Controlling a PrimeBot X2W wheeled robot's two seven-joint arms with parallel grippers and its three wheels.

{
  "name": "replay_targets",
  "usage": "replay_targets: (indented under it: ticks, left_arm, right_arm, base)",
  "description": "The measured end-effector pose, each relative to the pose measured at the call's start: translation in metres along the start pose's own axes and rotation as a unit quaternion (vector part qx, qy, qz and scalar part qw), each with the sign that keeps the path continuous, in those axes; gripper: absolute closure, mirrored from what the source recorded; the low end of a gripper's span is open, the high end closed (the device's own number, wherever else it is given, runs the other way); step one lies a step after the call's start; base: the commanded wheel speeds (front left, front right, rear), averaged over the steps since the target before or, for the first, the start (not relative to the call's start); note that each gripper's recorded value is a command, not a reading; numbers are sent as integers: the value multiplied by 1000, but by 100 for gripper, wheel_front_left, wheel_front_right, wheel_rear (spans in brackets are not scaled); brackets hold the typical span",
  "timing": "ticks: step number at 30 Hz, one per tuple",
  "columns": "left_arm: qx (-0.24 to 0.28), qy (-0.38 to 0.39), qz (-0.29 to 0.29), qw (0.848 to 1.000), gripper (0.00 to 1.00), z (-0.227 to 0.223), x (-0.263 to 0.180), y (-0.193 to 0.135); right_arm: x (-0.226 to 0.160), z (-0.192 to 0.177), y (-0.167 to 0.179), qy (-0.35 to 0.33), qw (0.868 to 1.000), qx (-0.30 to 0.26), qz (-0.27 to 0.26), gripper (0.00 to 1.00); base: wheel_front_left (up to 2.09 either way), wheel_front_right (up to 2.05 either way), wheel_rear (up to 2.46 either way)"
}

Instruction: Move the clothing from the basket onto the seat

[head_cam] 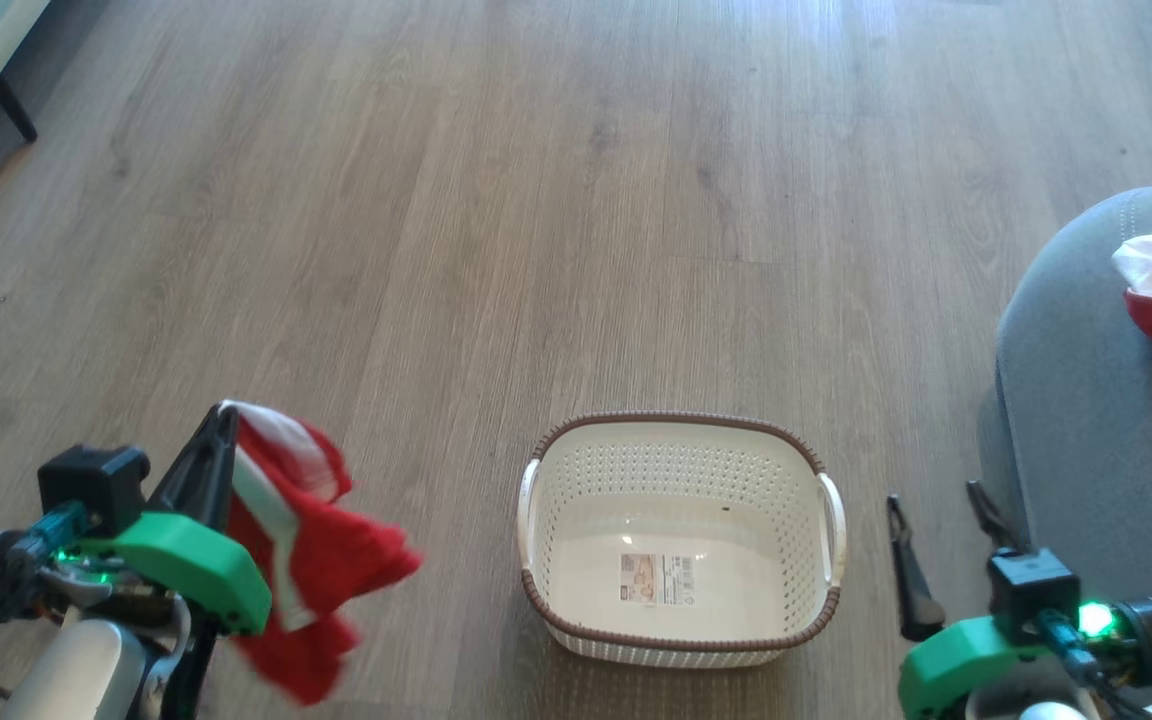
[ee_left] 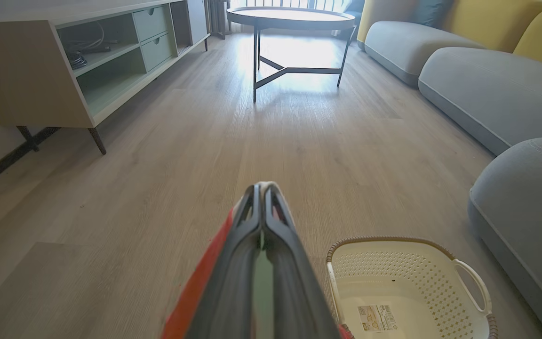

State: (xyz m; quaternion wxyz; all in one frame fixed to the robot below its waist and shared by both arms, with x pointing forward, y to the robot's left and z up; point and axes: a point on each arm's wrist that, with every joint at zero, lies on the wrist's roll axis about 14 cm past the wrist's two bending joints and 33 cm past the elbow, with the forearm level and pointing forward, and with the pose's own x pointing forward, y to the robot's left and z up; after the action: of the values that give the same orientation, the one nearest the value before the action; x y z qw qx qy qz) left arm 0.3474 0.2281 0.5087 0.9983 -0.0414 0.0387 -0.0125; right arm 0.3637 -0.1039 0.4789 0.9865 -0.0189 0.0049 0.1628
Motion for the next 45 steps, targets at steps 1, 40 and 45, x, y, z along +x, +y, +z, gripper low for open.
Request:
replay_targets:
  ticks: [1, 40, 45]
  left_arm:
    - [0, -3, -3, 1000, 100, 3, 0, -2]
    - [1, -29, -319, 947, 100, 36, -14, -210]
    - [1, -40, -325, 945, 100, 46, -19, -214]
  right_arm:
    - [0, -1, 3, 2, 1000, -1, 6, 0]
    - [31, 58, 183, -65, 935, -53, 343, 0]
    - [27, 36, 175, -33, 941, -47, 333, 0]
  base:
    - [0, 0, 0]
    - [0, 0, 0]
    - [0, 0, 0]
